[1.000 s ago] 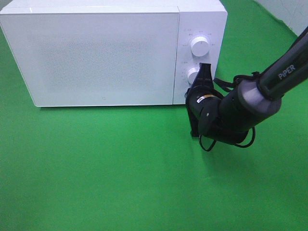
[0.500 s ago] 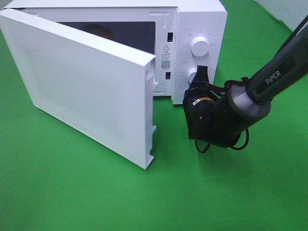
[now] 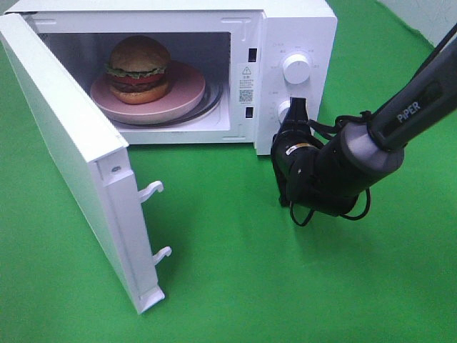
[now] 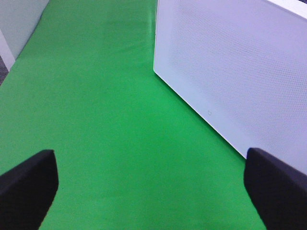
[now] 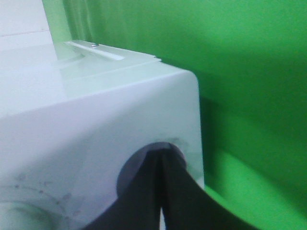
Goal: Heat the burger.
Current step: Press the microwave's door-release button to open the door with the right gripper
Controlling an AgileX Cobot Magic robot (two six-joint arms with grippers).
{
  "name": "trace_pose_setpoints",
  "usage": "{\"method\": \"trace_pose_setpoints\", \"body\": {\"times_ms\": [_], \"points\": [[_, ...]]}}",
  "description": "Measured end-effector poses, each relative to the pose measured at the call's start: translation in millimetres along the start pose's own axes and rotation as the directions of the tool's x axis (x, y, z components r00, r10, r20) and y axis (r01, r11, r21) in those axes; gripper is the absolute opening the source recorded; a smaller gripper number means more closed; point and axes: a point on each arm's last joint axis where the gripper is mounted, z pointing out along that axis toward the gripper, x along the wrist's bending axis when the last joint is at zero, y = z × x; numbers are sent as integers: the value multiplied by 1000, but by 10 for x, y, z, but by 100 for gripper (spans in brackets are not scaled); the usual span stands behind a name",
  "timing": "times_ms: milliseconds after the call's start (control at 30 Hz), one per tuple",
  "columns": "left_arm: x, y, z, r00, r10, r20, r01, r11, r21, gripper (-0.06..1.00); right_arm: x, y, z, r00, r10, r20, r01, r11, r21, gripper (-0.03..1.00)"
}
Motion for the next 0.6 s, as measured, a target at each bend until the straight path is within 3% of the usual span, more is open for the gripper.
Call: {"method": "trace_pose_setpoints", "body": {"times_ms": [367, 600], "points": [[0, 0, 0, 1000, 0, 0, 0, 1000, 0, 97, 104, 69, -145, 998, -43, 55, 39, 997, 65, 1], [0, 0, 0, 1000, 0, 0, 0, 1000, 0, 97, 52, -11, -241, 964, -178, 200, 138, 971, 197, 1]]}}
